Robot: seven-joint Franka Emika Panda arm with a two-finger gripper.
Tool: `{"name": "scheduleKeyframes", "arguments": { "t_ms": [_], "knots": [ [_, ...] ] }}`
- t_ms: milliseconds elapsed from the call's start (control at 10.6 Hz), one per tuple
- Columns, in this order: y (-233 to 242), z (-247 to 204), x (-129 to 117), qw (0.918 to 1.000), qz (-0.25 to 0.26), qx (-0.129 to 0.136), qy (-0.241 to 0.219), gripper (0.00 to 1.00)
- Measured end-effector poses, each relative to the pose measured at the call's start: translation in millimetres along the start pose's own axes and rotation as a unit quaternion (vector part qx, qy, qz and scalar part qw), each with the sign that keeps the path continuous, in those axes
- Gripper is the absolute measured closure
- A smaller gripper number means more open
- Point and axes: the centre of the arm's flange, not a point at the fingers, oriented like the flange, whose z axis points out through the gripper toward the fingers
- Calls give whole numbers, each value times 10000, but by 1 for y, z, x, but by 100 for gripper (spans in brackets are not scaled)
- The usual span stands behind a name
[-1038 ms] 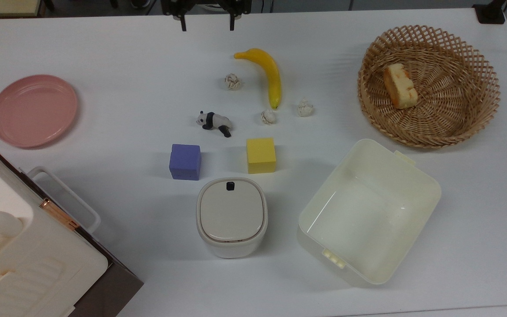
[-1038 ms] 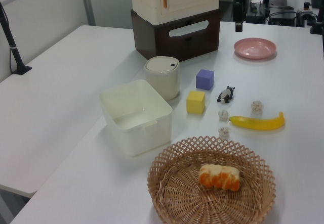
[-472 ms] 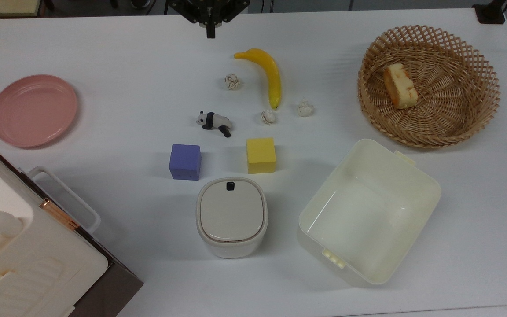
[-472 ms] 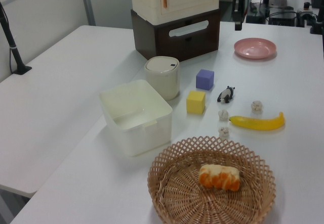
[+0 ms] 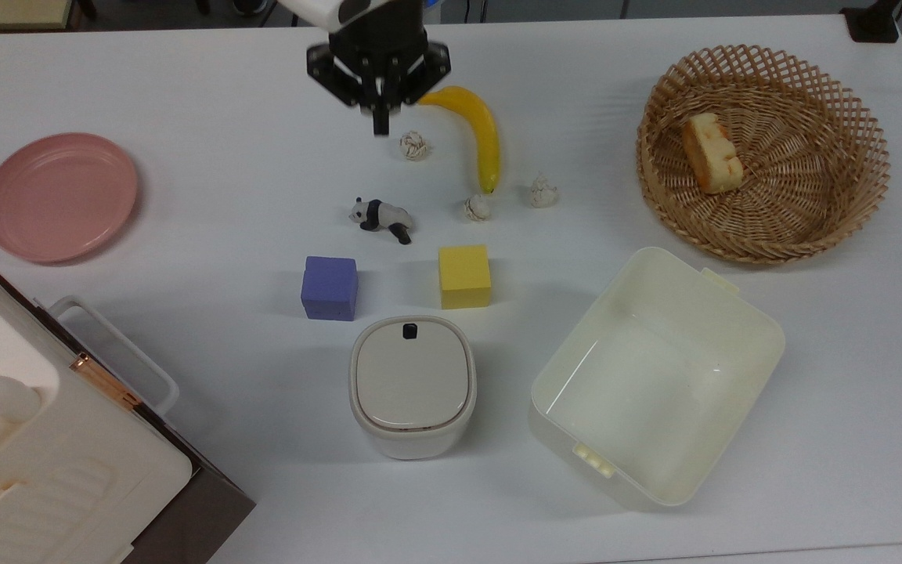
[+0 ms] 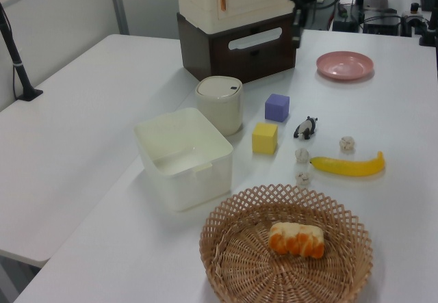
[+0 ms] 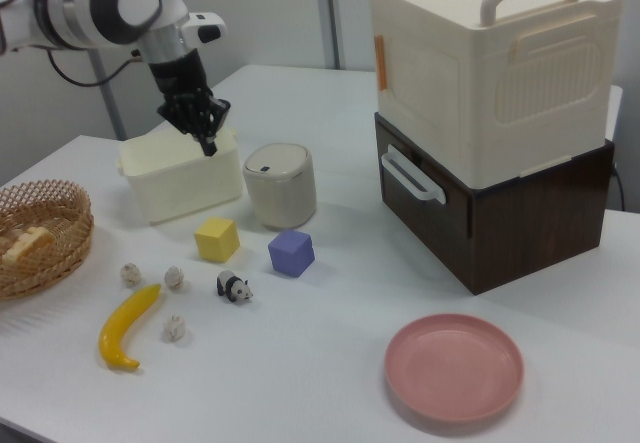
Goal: Open the trash can
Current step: 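Lower the gripper onto the trash can lid's front edge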
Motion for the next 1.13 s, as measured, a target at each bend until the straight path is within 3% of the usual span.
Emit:
{"name": "scheduleKeyframes", "arguments": {
  "t_ms": [472, 849, 1132],
  "knots": [
    [-12, 63, 61, 9908, -14, -3, 1351, 99],
    [-19, 106, 87, 9789, 10, 9, 2041, 99],
    [-23, 144, 96, 9760, 3, -8, 2176, 99]
  ]
}}
